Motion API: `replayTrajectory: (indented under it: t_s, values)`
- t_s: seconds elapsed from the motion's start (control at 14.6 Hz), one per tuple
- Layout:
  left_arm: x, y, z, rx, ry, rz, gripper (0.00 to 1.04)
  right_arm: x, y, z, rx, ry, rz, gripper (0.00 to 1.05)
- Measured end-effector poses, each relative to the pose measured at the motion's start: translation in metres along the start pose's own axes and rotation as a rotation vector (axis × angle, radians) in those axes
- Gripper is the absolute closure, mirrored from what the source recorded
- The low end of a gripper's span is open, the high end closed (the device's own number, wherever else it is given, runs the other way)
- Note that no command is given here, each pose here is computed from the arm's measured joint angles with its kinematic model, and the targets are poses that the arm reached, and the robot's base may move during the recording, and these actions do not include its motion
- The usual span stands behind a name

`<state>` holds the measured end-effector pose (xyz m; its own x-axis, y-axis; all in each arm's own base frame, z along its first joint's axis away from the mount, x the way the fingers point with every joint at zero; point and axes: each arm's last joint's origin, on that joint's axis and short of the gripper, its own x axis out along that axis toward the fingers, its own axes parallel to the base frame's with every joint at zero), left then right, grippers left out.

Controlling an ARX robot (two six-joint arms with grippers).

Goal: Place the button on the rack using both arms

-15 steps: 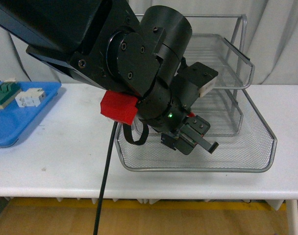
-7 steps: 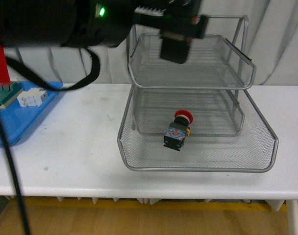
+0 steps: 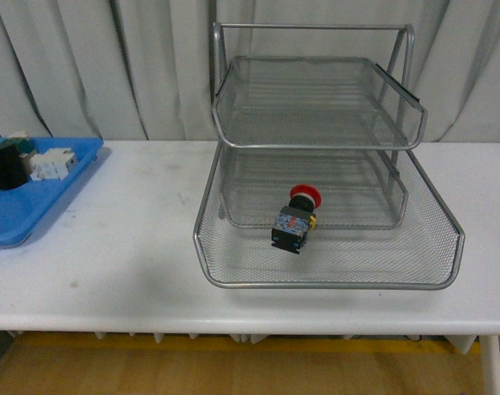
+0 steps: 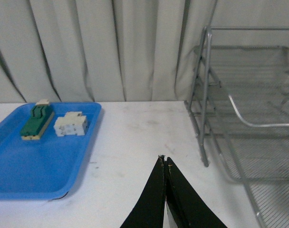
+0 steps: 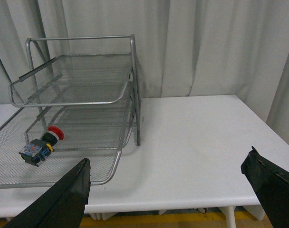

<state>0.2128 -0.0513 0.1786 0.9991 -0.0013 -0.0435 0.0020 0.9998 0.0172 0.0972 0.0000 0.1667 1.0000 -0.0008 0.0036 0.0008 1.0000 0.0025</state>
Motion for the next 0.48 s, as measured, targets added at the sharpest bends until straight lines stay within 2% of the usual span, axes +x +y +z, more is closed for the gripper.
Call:
replayTrajectory:
  t_s: [0.14, 0.27, 0.48]
  values:
    - [-0.019, 0.017, 0.003, -0.015, -0.048, 0.011, 1.03, 0.0, 0.0, 0.0, 0.0, 0.0, 0.0, 0.06]
    - [-0.034, 0.027, -0.007, -0.01, -0.02, 0.005, 1.03, 0.0, 0.0, 0.0, 0.0, 0.0, 0.0, 0.06]
    - [-0.052, 0.037, -0.015, -0.015, -0.049, 0.007, 1.03, 0.0, 0.0, 0.0, 0.0, 0.0, 0.0, 0.06]
